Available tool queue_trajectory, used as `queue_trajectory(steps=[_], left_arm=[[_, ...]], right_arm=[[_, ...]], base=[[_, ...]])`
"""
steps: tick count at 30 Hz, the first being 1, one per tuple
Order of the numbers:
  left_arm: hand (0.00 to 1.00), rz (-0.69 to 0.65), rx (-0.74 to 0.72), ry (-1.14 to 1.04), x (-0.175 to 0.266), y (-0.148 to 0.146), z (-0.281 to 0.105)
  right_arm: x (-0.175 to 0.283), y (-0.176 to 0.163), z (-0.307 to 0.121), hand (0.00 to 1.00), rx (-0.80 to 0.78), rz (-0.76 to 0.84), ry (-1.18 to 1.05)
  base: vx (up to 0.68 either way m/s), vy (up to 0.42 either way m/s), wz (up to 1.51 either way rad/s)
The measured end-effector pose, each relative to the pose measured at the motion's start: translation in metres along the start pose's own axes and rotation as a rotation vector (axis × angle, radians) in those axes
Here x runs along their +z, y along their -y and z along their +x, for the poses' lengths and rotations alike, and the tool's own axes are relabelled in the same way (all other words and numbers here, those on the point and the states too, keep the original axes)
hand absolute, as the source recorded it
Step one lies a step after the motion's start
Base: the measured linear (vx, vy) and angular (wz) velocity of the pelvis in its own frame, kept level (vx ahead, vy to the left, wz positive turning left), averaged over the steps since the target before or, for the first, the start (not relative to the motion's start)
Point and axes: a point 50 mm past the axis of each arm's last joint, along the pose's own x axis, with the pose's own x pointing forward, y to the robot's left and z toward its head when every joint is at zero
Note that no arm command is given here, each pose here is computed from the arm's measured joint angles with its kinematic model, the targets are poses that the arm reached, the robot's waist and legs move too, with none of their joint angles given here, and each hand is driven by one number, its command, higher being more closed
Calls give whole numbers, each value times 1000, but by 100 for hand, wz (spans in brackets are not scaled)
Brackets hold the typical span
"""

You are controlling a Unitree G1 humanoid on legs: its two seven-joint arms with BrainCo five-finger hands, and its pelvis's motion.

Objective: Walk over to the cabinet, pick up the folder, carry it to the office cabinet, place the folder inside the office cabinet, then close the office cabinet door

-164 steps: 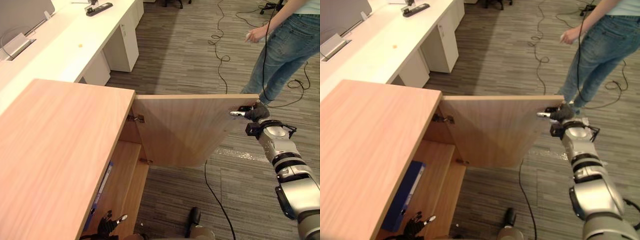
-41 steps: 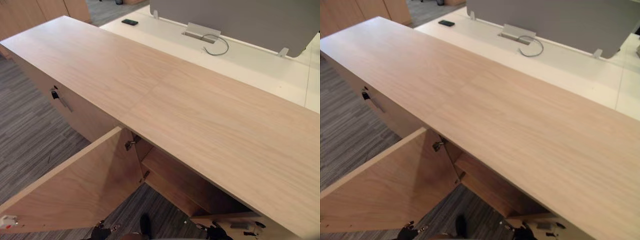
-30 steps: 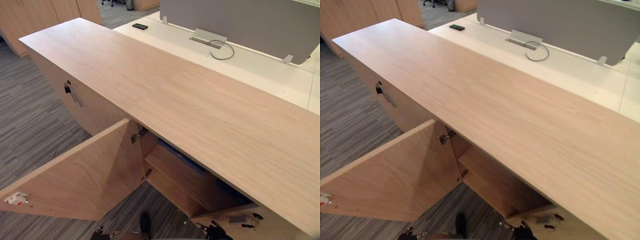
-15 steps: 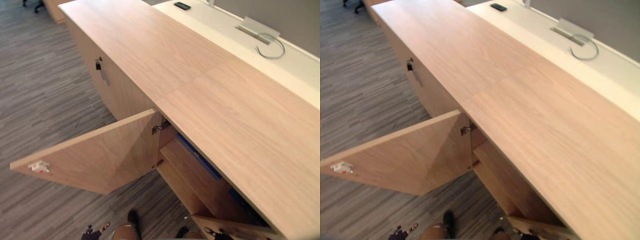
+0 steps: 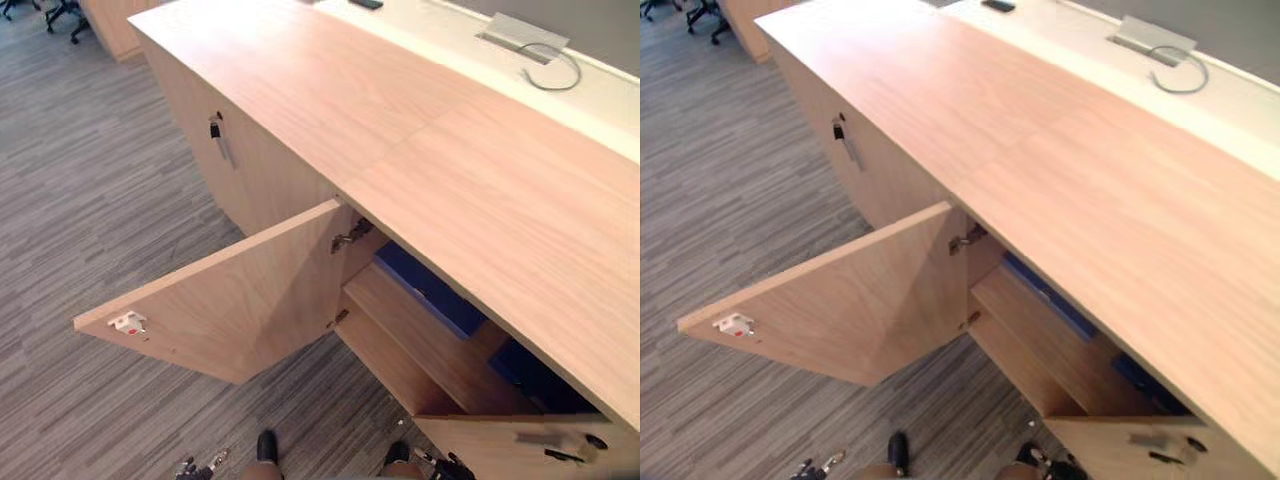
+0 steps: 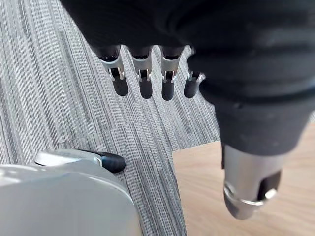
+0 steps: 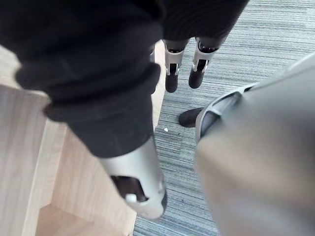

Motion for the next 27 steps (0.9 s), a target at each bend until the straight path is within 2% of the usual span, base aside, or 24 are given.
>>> queue_trajectory(steps=[16,23,27], left_arm=[[0,11,-20,2,1,6,0],[0,43,-54,24,8,16,1],[0,119,-86,59,16,19,3]], right_arm=[[3,5,1,0,0,-59,8],[6,9,1,0,-12,-11,12],[7,9,1,0,-14,50,20]], base=[[22,-1,-3],[-54,79,26],[-96,143,13]])
